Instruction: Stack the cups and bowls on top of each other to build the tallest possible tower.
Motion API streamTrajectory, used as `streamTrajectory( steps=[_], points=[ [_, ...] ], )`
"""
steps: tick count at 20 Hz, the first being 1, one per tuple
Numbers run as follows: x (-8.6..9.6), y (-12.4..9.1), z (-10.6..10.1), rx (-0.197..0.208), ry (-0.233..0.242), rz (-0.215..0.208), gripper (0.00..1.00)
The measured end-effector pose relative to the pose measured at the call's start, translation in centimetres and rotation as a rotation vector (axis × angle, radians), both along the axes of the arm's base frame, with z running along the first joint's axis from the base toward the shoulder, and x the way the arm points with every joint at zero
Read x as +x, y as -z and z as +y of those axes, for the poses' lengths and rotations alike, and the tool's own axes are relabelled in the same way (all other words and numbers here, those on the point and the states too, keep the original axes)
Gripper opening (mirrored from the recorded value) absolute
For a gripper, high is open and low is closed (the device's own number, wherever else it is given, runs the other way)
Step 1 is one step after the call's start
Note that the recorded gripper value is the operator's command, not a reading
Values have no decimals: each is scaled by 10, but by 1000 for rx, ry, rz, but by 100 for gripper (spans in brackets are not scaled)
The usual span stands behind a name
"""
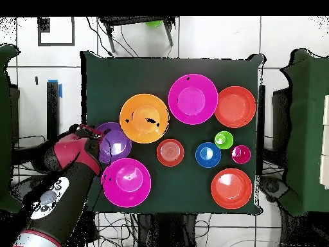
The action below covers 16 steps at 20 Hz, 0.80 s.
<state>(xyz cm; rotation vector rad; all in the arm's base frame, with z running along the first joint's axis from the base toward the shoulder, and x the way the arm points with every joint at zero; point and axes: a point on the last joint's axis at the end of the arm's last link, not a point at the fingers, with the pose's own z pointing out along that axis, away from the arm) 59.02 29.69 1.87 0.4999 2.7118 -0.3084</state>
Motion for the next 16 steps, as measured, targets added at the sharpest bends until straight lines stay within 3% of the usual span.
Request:
streamTrajectory(
  steps=[11,16],
  points=[
    [-10,30,12,-1,8,26,100],
    [-8,37,23,7,7,19,100]
  ],
)
